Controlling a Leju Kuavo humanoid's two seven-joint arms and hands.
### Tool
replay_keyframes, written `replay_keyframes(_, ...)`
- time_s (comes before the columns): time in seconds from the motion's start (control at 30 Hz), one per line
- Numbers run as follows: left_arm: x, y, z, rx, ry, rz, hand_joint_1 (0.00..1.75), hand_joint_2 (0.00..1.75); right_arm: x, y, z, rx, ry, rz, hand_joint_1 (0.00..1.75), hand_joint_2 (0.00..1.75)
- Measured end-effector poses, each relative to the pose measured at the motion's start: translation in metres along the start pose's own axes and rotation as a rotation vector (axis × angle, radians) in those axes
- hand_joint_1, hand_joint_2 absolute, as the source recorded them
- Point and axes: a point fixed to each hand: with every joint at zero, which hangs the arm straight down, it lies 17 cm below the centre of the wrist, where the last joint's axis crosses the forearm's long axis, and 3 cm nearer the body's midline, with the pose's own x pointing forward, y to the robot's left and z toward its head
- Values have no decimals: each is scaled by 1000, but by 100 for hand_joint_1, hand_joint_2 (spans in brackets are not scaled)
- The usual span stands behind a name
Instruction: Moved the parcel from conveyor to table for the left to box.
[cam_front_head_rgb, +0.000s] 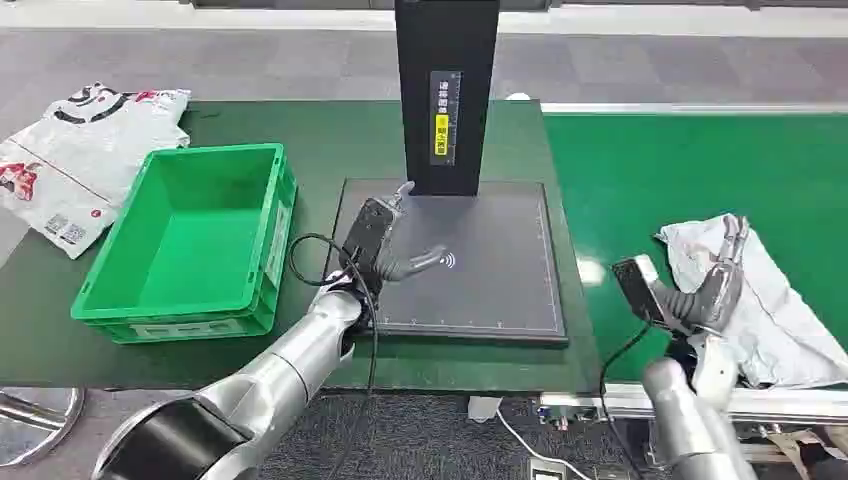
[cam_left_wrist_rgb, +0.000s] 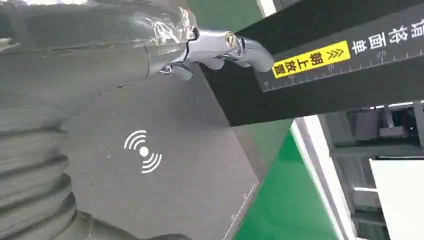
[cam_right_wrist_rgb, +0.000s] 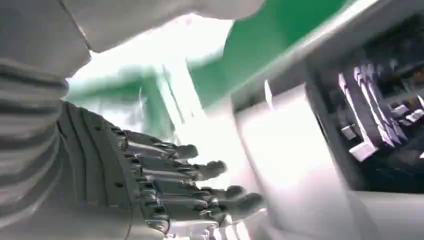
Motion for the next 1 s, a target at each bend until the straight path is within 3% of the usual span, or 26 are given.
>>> replay_keyframes(0.07, 0, 1, 0, 4, -3, -1, 0, 175, -24, -2, 3, 15, 14, 123, 0, 175)
replay_keyframes(0.2, 0, 1, 1, 8, -4, -1, 0, 175, -79, -12, 14, -18, 218, 74, 0, 175)
replay_keyframes(0.53, 0, 5, 1, 33, -11, 7, 0, 175, -121, -11, 22, -5, 449, 86, 0, 175)
replay_keyframes(0.63, 0, 8, 1, 39, -14, 4, 0, 175, -137, 10, 31, 63, 545, 53, 0, 175)
replay_keyframes(0.73, 0, 12, 1, 47, -16, 2, 0, 175, -146, 43, 46, 214, 620, 27, 0, 175)
replay_keyframes(1.0, 0, 21, 1, 60, -27, 0, 0, 175, -148, 76, 66, 379, 657, -10, 0, 175)
